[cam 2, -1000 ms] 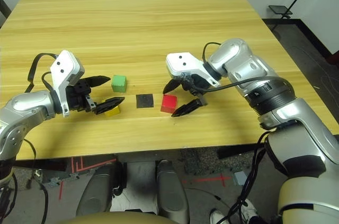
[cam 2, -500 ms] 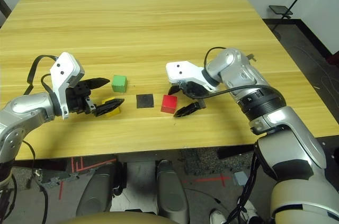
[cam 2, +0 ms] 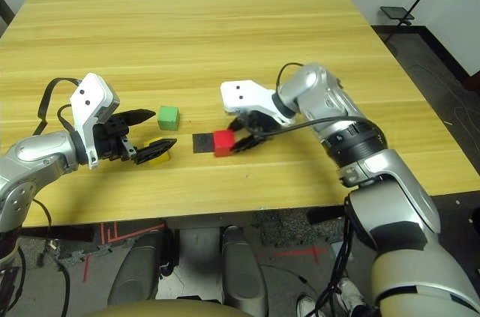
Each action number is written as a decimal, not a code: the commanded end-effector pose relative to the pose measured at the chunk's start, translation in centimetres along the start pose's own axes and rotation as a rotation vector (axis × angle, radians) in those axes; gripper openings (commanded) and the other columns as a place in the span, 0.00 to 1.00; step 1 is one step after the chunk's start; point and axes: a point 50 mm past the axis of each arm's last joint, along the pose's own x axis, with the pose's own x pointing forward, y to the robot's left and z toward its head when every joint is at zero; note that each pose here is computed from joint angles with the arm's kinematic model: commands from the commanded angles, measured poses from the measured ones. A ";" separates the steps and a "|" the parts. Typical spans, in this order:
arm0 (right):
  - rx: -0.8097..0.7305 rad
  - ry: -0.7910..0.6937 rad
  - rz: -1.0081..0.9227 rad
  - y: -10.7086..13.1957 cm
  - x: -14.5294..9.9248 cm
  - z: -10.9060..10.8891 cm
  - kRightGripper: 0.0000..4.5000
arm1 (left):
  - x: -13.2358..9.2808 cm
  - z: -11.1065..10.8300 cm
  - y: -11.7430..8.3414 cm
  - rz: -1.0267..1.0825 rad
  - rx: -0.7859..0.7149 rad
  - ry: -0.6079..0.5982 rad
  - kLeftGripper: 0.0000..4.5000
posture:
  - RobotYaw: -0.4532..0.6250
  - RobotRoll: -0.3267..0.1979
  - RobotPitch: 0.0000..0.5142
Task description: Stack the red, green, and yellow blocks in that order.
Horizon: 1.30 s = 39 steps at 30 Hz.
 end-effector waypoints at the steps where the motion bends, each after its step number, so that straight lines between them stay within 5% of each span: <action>1: -0.014 0.010 -0.015 -0.7 0.4 0.2 0.46 | -0.1 0.0 0.0 0.008 0.004 0.007 1.00 | 0.88 0.14 0.29; 24: 0.015 0.036 0.025 -1.2 2.6 0.1 0.46 | -0.8 -0.5 -0.2 0.047 -0.019 0.016 1.00 | 0.92 0.15 0.35; 31: 0.059 0.015 0.025 -1.0 3.0 -0.7 0.98 | -0.6 -0.2 0.3 0.045 -0.009 0.016 1.00 | 0.90 0.17 0.34; 33: 0.071 0.000 0.008 -1.1 2.9 -0.8 0.99 | -0.6 -0.1 0.6 0.041 0.002 0.019 1.00 | 0.88 0.19 0.32; 39: 0.095 -0.175 -0.162 -2.9 -3.1 0.1 0.99 | -0.2 1.3 3.0 -0.004 0.123 0.049 1.00 | 0.83 0.26 0.26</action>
